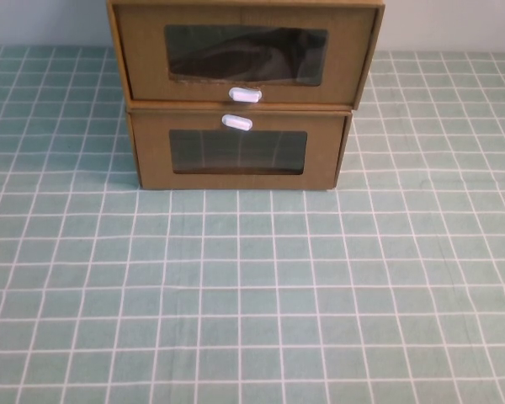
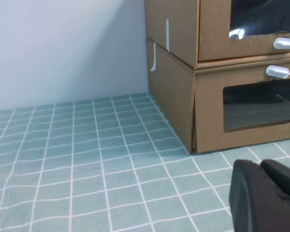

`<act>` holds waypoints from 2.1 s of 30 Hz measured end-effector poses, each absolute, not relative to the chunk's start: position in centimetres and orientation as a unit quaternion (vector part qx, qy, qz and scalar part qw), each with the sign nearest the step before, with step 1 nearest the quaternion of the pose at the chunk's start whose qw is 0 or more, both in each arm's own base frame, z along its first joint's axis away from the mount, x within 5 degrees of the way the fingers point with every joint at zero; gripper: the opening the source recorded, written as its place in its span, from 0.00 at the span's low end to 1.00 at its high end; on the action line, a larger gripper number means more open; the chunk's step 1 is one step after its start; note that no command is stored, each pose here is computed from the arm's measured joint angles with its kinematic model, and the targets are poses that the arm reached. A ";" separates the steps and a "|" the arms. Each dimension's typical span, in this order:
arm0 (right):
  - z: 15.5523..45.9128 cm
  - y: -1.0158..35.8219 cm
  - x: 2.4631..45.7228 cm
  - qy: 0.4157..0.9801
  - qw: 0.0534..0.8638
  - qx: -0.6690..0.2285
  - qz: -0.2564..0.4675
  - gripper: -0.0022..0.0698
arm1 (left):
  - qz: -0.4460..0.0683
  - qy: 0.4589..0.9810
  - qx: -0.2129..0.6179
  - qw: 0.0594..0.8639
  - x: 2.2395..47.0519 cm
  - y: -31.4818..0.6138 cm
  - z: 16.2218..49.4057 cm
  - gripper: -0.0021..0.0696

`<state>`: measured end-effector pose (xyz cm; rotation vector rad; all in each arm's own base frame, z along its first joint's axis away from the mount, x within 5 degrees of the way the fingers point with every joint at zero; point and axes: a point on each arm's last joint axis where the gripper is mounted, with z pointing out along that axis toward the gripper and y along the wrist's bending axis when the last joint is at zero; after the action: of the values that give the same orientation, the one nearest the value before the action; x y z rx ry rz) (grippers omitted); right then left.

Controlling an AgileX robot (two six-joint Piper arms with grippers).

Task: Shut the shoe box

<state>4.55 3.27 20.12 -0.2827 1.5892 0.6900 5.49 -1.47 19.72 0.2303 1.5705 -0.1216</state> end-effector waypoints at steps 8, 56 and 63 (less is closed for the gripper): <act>18.0 3.3 4.3 0.761 0.569 -0.142 0.277 0.01 | -0.060 0.707 0.103 0.697 5.5 -1.5 19.7 0.02; 17.4 0.0 5.3 0.793 0.605 0.056 0.046 0.01 | -0.064 0.710 0.105 0.693 5.4 -1.6 19.6 0.02; 17.4 0.0 5.3 0.793 0.605 0.056 0.046 0.01 | -0.064 0.710 0.105 0.693 5.4 -1.6 19.6 0.02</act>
<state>5.33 0.01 17.41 0.1287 1.8354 0.1068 5.44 -1.60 19.57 0.2346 1.5865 -0.1419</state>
